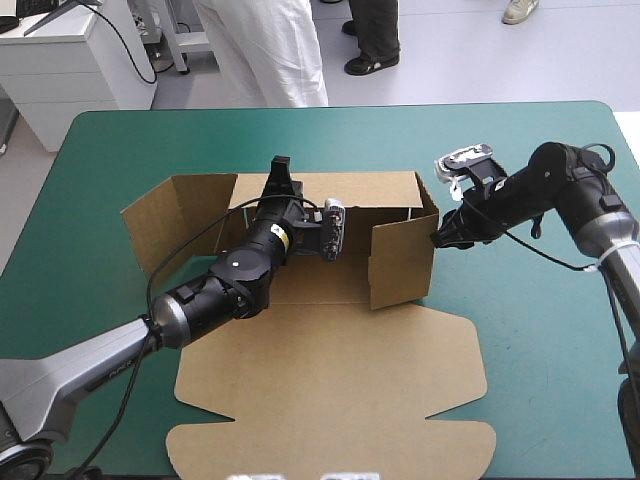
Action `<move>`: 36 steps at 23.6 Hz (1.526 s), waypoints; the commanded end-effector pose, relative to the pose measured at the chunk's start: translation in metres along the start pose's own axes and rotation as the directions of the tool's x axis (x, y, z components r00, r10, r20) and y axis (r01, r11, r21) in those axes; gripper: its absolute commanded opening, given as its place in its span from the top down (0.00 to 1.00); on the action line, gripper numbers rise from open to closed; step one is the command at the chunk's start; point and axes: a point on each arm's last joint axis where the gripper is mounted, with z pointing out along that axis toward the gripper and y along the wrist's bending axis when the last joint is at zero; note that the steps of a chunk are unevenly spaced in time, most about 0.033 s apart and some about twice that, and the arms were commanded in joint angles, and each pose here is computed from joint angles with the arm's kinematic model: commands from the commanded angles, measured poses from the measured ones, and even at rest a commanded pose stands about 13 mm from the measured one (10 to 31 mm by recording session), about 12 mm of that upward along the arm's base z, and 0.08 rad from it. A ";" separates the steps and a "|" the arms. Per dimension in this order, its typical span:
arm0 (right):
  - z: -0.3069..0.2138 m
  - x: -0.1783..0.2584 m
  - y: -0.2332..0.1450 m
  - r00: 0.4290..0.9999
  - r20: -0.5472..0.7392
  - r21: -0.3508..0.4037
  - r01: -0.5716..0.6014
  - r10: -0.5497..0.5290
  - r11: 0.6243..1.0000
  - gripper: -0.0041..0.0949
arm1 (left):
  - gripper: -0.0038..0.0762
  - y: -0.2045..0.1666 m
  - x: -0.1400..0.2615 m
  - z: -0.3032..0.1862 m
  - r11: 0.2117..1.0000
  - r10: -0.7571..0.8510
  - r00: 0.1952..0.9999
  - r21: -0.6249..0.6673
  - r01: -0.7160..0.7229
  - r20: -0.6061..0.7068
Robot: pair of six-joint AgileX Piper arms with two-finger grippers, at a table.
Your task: Fold the box
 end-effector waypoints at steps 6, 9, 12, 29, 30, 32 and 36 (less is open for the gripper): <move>-0.026 -0.002 0.020 0.981 0.192 -0.055 0.025 -0.014 0.998 0.57 | 0.96 0.020 0.002 -0.012 0.997 -0.003 1.000 -0.072 0.004 0.013; -0.024 -0.003 0.025 0.981 0.193 -0.066 0.040 -0.027 0.997 0.57 | 0.96 0.020 0.002 -0.012 0.997 -0.003 1.000 -0.072 0.004 0.015; -0.018 -0.011 0.043 0.974 0.212 -0.054 0.099 -0.085 0.994 0.57 | 0.96 0.020 0.002 -0.012 0.997 -0.003 1.000 -0.072 0.004 0.015; -0.010 -0.021 0.079 0.959 0.274 0.201 0.021 -0.077 0.979 0.59 | 0.96 0.020 0.002 -0.012 0.998 0.003 1.000 -0.070 -0.003 0.011; -0.007 -0.019 0.079 0.961 0.270 0.219 0.003 -0.063 0.976 0.59 | 0.96 0.020 0.002 -0.012 0.998 0.003 1.000 -0.070 -0.003 0.011; 0.000 -0.015 0.078 0.964 0.263 0.228 -0.023 -0.038 0.973 0.59 | 0.96 0.020 0.002 -0.012 0.998 0.004 1.000 -0.069 -0.003 0.015; 0.012 -0.012 0.078 0.950 0.311 0.197 -0.038 -0.026 0.980 0.58 | 0.96 0.020 0.002 -0.012 0.998 0.004 1.000 -0.069 -0.003 0.017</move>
